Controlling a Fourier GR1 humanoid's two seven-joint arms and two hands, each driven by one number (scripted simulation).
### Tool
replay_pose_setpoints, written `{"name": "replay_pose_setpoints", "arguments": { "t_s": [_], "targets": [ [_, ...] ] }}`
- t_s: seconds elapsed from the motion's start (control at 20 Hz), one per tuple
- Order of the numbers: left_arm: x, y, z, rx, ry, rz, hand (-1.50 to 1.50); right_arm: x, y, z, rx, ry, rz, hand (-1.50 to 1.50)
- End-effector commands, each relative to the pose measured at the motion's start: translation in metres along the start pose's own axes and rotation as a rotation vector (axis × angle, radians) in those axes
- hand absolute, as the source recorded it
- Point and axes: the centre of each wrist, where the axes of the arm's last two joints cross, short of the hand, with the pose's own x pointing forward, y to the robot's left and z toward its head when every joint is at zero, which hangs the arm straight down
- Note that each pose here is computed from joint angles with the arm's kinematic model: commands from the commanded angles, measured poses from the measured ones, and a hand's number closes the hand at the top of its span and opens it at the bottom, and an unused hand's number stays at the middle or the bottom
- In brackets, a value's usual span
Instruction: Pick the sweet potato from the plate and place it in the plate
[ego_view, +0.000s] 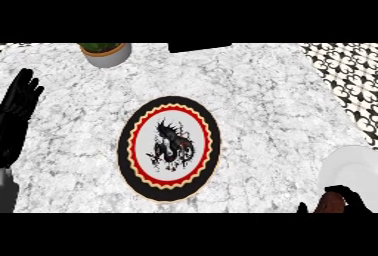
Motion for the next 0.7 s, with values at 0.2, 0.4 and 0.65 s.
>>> {"name": "replay_pose_setpoints", "arguments": {
  "t_s": [0.2,0.4,0.65],
  "targets": [
    [0.011,-0.013,-0.001,-0.081,-0.044,0.015,0.00,0.075,-0.048,0.078,-0.197,-0.102,-0.321,1.50],
    [0.018,-0.022,-0.010,-0.115,-0.085,0.024,0.00,0.097,-0.062,0.109,-0.212,-0.119,-0.302,1.50],
    [0.023,-0.045,-0.015,-0.152,-0.095,0.038,0.00,0.132,-0.063,0.137,-0.251,-0.138,-0.311,1.50]
  ]
}}
